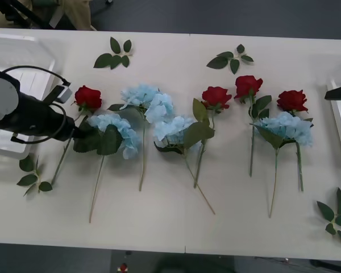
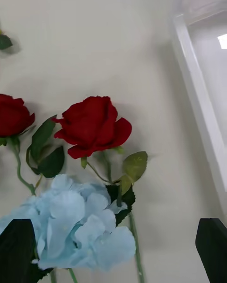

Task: Put the red flowers into the right box and the blue flowers into the left box

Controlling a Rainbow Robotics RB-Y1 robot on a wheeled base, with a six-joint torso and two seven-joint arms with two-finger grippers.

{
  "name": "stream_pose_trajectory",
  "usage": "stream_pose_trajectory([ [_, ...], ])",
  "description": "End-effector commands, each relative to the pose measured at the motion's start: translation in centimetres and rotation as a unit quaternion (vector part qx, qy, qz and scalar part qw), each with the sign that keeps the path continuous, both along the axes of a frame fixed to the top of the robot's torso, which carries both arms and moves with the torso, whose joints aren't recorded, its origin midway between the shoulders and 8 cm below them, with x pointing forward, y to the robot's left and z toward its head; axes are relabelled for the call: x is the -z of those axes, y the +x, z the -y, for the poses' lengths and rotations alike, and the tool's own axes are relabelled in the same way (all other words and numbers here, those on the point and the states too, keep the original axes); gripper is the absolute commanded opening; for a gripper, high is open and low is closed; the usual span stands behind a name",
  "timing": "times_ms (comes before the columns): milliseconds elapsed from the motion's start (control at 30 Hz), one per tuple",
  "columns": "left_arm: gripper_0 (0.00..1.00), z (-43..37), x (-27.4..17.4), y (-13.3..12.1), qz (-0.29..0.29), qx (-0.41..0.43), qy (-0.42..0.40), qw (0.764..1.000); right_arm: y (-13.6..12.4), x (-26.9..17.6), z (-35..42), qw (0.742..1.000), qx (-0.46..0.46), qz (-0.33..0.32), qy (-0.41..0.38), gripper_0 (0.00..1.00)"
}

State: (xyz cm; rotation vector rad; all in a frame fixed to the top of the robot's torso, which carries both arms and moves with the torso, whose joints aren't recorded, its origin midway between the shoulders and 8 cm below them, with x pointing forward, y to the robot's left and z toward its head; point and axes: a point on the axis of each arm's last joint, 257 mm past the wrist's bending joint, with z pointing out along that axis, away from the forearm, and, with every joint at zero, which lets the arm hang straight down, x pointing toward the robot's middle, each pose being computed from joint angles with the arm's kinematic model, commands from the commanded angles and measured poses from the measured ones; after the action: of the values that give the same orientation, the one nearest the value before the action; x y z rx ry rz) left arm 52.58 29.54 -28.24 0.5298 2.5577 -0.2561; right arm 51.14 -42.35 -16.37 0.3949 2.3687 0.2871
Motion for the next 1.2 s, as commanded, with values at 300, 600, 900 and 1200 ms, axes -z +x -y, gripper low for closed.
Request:
stream_pose_trajectory([
  [300,0.98,-0.8,0.1,3.8,0.041,-0.023,0.057,0.997,3.9,1.3,0.1,0.999,0.019,0.033,-0.006,1.0],
  [600,0.68,-0.6,1.7,4.3,0.055,-0.009,0.117,0.992,6.2,3.7,-1.3,0.998,0.006,0.05,-0.026,1.0],
  [900,0.0,-1.0,3.1,4.3,0.049,-0.021,0.109,0.993,6.3,5.7,-2.5,0.998,-0.011,0.038,-0.045,1.0],
  [1200,0.0,-3.0,0.9,5.3,0.069,-0.045,0.096,0.992,6.1,7.9,-2.6,0.997,-0.02,0.013,-0.067,1.0],
])
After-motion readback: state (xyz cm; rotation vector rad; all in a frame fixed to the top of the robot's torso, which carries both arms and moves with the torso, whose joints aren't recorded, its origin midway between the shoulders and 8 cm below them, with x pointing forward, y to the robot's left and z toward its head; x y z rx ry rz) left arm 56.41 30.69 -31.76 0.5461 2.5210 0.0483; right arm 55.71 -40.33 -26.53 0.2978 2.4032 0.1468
